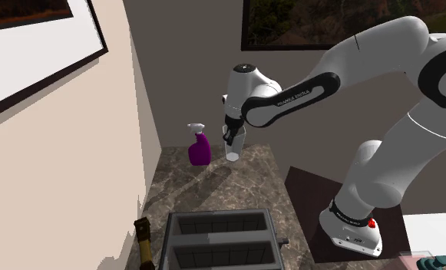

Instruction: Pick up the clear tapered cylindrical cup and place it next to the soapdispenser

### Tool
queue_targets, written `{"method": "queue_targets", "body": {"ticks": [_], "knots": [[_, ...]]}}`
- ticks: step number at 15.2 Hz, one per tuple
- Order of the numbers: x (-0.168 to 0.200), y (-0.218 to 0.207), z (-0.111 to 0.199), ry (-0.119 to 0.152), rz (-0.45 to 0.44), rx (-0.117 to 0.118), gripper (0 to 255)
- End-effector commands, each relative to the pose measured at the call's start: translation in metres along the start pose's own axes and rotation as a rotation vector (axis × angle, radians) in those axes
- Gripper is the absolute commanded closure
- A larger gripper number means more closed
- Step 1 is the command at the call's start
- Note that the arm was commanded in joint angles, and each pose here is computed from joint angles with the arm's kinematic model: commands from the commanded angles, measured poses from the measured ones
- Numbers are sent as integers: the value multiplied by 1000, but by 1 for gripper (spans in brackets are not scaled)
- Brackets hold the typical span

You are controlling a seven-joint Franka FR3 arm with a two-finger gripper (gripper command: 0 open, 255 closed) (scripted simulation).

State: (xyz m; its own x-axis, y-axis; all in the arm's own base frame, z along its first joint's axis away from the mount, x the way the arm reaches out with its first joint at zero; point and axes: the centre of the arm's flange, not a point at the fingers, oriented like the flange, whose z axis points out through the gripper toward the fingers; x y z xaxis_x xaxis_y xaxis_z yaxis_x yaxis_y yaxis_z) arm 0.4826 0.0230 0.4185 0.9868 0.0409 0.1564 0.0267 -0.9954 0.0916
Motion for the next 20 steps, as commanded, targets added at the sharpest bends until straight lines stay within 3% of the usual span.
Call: {"method": "queue_targets", "body": {"ticks": [1, 20], "knots": [[3, 2, -11, 0, 0, 0, 255], [18, 11, -109, 0, 0, 0, 255]]}}
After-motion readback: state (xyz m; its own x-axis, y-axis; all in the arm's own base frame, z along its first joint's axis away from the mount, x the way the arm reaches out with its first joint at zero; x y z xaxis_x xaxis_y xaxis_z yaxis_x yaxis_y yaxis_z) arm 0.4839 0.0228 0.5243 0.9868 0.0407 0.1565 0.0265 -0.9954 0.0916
